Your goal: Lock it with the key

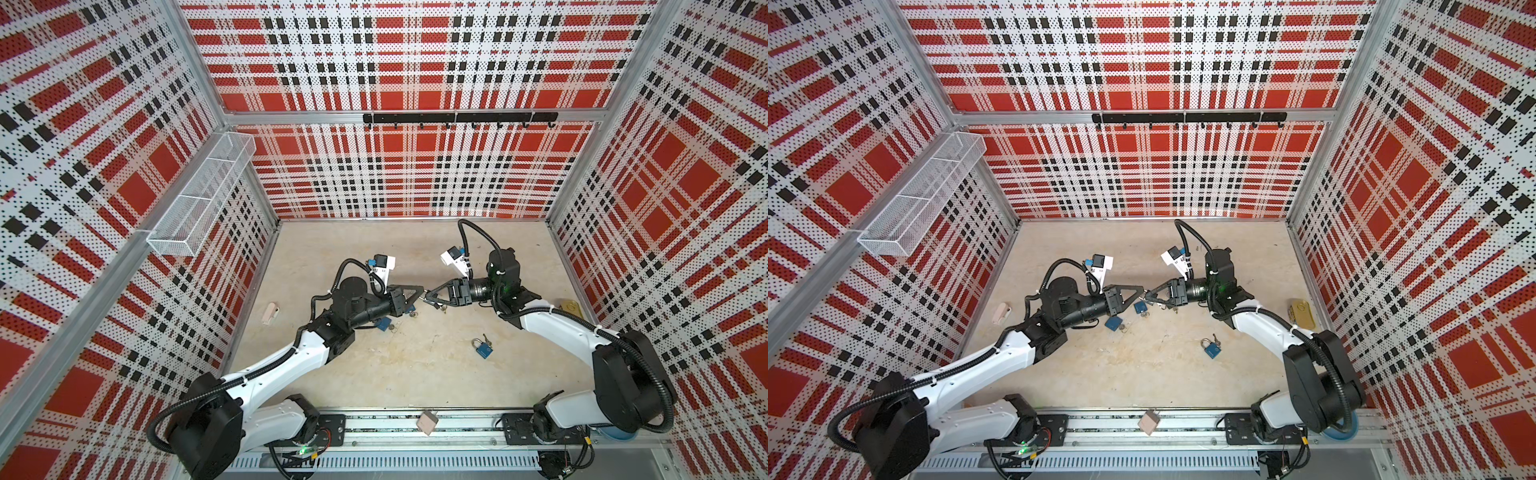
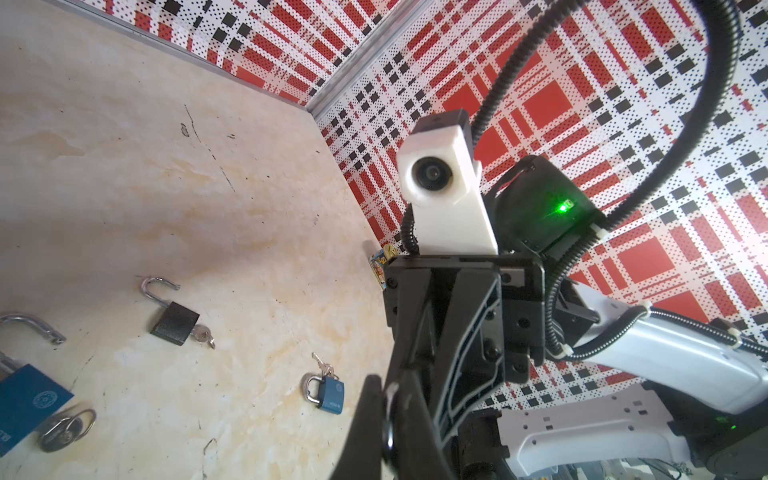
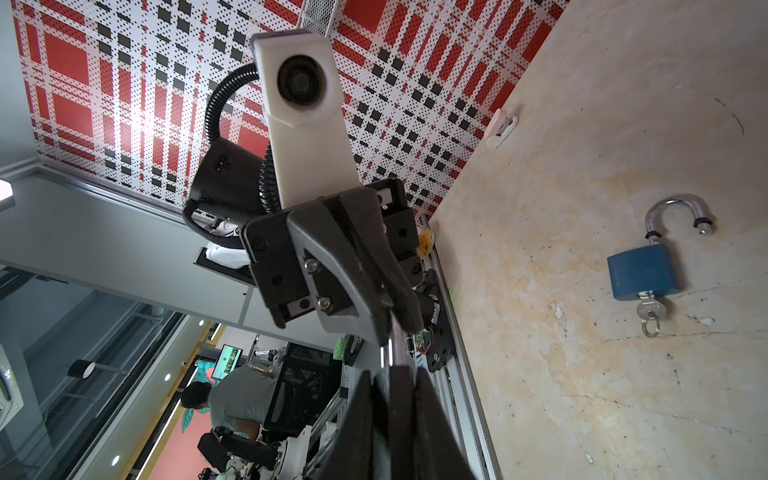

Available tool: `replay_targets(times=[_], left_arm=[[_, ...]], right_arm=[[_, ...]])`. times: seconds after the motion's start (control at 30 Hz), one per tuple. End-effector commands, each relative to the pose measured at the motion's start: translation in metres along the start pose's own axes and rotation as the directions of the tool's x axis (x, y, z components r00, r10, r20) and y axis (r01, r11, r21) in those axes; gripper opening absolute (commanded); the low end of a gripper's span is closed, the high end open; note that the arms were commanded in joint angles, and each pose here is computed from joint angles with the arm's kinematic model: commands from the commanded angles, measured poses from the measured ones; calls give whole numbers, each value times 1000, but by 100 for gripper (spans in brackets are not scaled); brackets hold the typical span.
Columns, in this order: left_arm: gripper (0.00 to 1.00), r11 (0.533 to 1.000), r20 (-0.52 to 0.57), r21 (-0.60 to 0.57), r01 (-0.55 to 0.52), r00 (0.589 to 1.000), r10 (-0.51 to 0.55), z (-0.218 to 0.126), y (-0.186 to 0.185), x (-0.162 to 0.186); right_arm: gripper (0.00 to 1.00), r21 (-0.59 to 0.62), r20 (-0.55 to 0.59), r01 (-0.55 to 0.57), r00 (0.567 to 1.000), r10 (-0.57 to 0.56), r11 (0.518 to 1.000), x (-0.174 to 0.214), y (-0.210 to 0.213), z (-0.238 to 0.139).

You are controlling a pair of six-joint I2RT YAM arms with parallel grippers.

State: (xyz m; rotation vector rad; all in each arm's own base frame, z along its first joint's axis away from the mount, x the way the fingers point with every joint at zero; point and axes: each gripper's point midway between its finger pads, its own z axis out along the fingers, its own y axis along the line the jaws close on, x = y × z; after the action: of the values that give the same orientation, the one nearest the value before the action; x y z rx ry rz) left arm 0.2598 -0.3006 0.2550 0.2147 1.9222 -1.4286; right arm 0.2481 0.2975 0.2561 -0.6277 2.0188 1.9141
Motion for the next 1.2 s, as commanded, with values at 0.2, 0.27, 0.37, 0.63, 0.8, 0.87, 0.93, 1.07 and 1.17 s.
replay_targets(times=[0.2,0.27,0.37,0.63,0.8,0.87,0.93,1.07,1.17], left_arm=[[0,995,-245,4,95,965,-91,4,9,67],[0,995,-248,16,103,964,-96,3,8,61],[0,994,-267,37,105,959,-92,2,4,55],[12,991,-291,71,114,952,-89,-1,-3,49],[14,989,-298,81,123,950,-94,-3,-4,48],[14,989,-300,79,127,949,-98,-4,-3,48],[13,989,-298,79,126,950,-97,-4,-3,47],[5,989,-291,75,125,952,-98,-5,-2,46],[0,989,-295,79,127,950,-98,-5,-2,46]], right_arm=[[0,-66,83,313,948,-308,947,-37,57,11],[0,-54,75,311,949,-307,949,-34,54,11],[0,-25,67,312,949,-309,950,-32,50,10],[0,15,53,316,947,-316,949,-29,45,9],[0,23,53,320,946,-321,947,-31,44,9],[0,24,51,319,946,-320,947,-30,44,9],[0,28,52,318,946,-319,948,-30,43,9],[0,34,53,318,946,-319,947,-30,42,9],[0,48,53,322,945,-324,946,-31,41,8]])
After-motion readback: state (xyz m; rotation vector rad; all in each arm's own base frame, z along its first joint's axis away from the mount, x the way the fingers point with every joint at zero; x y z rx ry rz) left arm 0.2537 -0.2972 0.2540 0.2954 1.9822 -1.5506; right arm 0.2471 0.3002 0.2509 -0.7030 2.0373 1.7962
